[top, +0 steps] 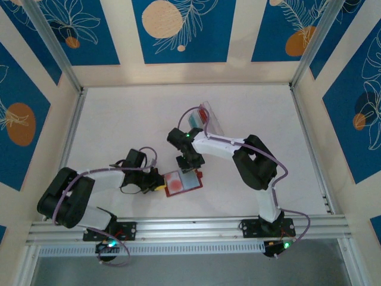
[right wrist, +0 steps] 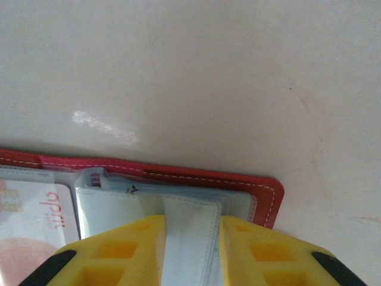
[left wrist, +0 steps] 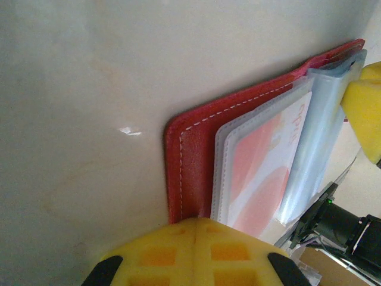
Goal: Put the credit cards into the card holder
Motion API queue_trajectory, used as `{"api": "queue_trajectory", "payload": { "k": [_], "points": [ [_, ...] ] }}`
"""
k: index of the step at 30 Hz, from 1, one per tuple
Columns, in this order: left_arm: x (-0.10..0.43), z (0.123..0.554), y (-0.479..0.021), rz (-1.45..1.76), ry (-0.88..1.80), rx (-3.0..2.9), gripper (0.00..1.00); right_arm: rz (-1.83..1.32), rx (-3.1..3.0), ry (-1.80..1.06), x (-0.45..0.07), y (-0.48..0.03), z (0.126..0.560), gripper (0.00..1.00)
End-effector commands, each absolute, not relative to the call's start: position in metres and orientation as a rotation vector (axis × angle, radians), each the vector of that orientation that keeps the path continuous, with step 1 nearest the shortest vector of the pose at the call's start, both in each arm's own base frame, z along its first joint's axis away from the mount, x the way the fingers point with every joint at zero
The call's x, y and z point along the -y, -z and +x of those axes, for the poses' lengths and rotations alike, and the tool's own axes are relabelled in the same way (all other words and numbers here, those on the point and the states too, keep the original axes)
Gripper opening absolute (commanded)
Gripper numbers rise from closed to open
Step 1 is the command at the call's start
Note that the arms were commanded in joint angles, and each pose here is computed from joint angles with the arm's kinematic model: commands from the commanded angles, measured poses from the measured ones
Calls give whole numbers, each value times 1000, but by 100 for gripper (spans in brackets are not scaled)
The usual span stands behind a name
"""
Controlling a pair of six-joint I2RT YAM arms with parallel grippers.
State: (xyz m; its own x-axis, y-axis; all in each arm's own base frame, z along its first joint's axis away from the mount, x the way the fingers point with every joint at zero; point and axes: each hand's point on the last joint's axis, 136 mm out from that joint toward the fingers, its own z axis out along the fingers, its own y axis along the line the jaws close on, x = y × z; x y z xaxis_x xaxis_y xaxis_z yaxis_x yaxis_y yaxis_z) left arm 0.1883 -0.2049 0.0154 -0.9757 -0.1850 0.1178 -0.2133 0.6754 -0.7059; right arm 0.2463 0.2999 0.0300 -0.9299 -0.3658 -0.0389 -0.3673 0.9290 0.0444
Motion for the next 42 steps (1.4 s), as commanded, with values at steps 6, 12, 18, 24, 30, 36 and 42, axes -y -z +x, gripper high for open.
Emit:
{"api": "queue_trajectory", "payload": {
  "k": [6,12,18,24,30,36,42],
  "points": [
    [181,169,13,421,-979,2862,0,-624,-3099,9,-294,-12,238,16],
    [180,168,15,418,-972,2861,0,-635,-3071,74,-291,-19,241,0],
    [179,166,19,418,-958,2858,0,-617,-2993,237,-274,-43,253,0],
    [179,165,21,420,-958,2855,0,-644,-2942,320,-271,-56,260,0],
    [179,165,22,417,-956,2853,0,-684,-2960,151,-295,-65,251,0],
    [179,165,22,417,-961,2851,0,-669,-3028,-228,-331,-72,236,6],
    [180,165,23,419,-960,2848,0,-623,-3072,-491,-351,-72,225,22]
  ]
}}
